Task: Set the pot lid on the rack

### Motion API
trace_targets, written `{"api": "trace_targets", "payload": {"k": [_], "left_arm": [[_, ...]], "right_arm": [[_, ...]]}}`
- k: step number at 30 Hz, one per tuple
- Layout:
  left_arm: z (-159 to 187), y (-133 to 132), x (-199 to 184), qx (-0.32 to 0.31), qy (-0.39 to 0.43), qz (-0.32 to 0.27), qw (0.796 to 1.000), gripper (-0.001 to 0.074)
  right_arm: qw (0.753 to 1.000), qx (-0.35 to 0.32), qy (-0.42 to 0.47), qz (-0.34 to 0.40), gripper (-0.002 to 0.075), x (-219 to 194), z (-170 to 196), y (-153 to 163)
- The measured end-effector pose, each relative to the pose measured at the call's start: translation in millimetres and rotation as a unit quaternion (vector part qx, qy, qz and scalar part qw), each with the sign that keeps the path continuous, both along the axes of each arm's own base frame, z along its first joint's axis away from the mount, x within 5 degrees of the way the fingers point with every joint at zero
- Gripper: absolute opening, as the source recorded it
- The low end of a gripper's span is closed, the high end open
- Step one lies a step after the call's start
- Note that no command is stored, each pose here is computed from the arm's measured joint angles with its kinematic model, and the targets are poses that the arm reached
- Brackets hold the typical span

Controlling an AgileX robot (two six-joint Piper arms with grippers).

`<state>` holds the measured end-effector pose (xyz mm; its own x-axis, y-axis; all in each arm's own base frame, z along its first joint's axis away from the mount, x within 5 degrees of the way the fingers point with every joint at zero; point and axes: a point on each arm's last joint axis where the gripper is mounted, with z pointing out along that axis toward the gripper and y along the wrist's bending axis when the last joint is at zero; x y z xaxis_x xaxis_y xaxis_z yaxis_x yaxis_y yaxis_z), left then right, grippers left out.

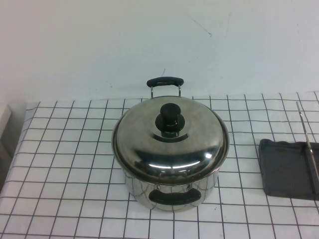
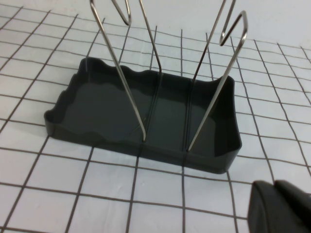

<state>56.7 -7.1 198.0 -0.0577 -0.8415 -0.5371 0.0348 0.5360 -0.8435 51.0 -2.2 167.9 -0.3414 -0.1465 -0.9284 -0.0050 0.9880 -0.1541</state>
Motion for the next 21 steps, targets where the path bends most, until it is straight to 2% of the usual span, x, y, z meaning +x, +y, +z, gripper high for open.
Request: {"api": "trace_targets", "payload": {"k": [9,11,14,17,21], "left_arm": [[-1,-4,0,-0.006,0.009,-0.024,1.0,-0.0003],[-4,-9,-1,0.022,0.02,-0.05,0.998,-0.0003],[4,-19,-5,0.102,0.017,-0.107,0.989,-0.0003],[33,-25,-11,0.181,-0.021,-0.141,0.973,-0.0003],[80,-27,-12,0.285,-0.043,-0.153,0.945,-0.0003]], "right_arm": [[1.0,0.0,0.0,0.0,-0.0003,0,0,0],[1.0,0.0,0.0,0.0,-0.0003,0,0,0],[1.0,0.0,0.0,0.0,-0.0003,0,0,0],[1.0,0.0,0.0,0.0,-0.0003,0,0,0],[1.0,0.0,0.0,0.0,-0.0003,0,0,0]]}}
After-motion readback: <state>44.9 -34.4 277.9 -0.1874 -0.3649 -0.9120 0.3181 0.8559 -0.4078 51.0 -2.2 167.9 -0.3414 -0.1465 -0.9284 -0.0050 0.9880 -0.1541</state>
